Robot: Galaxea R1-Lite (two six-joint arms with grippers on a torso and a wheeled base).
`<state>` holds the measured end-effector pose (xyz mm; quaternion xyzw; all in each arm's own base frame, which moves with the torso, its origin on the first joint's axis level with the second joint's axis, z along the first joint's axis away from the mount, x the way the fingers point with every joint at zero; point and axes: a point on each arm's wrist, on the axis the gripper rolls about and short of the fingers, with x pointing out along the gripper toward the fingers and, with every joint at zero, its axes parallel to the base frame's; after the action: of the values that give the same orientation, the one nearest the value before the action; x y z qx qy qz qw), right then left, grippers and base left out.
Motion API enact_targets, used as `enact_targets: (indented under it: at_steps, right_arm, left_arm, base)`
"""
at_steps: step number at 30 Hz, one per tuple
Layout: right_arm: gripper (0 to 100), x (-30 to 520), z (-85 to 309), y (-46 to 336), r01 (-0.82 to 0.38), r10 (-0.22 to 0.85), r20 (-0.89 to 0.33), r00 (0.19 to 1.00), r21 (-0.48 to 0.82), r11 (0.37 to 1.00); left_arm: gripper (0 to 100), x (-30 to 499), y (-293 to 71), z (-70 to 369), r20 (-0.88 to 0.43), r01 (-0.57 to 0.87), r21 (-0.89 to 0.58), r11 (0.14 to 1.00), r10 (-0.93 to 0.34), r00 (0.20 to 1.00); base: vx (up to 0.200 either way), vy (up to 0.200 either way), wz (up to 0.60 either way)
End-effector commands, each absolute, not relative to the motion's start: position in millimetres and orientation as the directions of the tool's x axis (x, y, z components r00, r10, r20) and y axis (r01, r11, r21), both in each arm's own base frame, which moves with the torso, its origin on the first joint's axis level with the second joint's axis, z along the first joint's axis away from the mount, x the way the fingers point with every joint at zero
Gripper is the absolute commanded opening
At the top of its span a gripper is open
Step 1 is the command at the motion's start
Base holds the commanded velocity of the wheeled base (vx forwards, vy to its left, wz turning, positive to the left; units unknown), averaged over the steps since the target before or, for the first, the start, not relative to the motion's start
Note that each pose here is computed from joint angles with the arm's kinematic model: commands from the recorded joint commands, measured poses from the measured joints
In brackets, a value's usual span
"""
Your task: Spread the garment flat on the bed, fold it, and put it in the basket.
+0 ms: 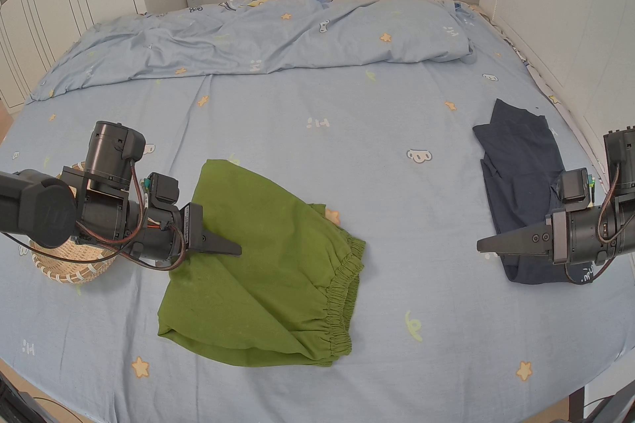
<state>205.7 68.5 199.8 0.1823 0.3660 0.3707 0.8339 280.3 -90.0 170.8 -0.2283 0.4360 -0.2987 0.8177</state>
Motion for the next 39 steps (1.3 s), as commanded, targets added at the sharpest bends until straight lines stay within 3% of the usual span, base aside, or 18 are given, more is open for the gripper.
enact_targets:
  at_steps: [1, 12, 33, 39]
  right_arm:
    - [100, 204, 200, 69, -0.488, 0.754, -0.473, 0.457, 0.575, 0.657]
    - [100, 204, 200, 68, -0.486, 0.753, -0.474, 0.457, 0.576, 0.658]
    - [100, 203, 197, 68, -0.479, 0.750, -0.481, 0.454, 0.577, 0.661]
    - [100, 203, 197, 66, -0.473, 0.745, -0.481, 0.463, 0.576, 0.666]
  left_arm:
    - [0, 270, -87, 202, -0.550, 0.334, -0.613, 0.716, -0.691, 0.469]
    - [0, 258, -85, 217, -0.541, 0.351, -0.584, 0.732, -0.673, 0.504]
    - [0, 254, -92, 216, -0.543, 0.385, -0.572, 0.724, -0.686, 0.484]
    - [0, 245, -88, 233, -0.494, 0.459, -0.524, 0.717, -0.696, 0.522]
  base:
    - [0.000, 0.200, 0.00]
    - [0.000, 0.200, 0.00]
    - [0.000, 0.200, 0.00]
    - [0.000, 0.000, 0.00]
